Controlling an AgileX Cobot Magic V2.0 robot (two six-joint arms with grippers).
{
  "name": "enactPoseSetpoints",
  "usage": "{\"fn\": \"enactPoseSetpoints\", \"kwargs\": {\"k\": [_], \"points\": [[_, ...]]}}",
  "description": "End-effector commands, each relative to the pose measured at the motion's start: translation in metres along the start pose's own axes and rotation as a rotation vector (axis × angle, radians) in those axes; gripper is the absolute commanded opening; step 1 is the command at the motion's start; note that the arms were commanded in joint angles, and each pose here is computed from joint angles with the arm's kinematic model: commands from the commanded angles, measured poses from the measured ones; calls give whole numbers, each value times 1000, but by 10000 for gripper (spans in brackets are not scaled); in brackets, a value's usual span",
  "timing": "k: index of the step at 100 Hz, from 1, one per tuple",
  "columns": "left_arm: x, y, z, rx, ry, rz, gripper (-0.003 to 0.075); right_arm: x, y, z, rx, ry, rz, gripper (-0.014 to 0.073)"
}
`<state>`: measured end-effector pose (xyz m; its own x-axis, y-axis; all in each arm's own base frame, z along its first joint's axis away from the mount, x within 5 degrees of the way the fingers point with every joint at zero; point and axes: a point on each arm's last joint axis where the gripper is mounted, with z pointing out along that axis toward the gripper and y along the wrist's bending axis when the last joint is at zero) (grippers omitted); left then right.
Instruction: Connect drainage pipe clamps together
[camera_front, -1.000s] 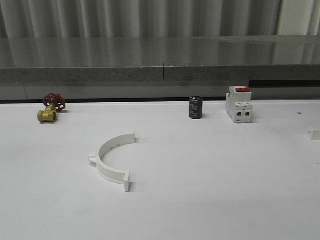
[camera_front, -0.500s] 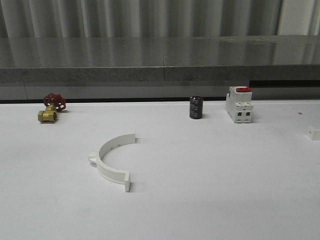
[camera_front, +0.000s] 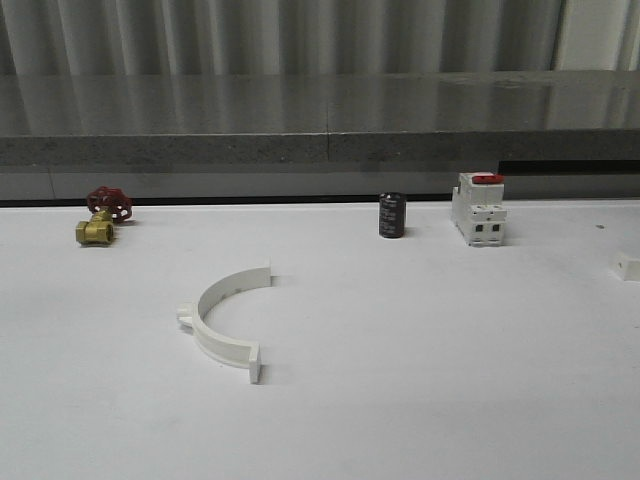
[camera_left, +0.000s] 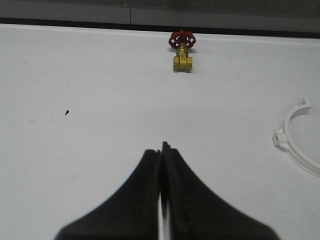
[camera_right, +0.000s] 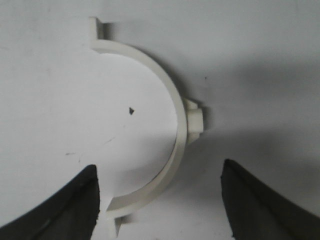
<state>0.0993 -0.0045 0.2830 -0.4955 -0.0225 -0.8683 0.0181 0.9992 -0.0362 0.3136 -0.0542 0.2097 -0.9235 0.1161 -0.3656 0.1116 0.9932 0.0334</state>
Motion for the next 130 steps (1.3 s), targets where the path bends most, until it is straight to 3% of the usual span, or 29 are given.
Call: {"fn": "enactPoseSetpoints", "kwargs": {"k": [1,24,65,103,130], "points": [[-14,-1,-4,6,-94,-5,-21,-19,-4,-6,11,-84,-36,519],[-14,-1,-4,6,-94,-5,-21,-32,-6,20,7,-36,-70,518],[-14,-1,-4,6,-94,-5,-21,-28,-7,39,-4,46,-67,513],[-14,-1,-4,6,-94,-5,-21,-26,-7,39,-6,59,-64,120],[-14,-1,-4,6,-94,-5,-21,-26,-7,39,-8,65,-64,87]]}}
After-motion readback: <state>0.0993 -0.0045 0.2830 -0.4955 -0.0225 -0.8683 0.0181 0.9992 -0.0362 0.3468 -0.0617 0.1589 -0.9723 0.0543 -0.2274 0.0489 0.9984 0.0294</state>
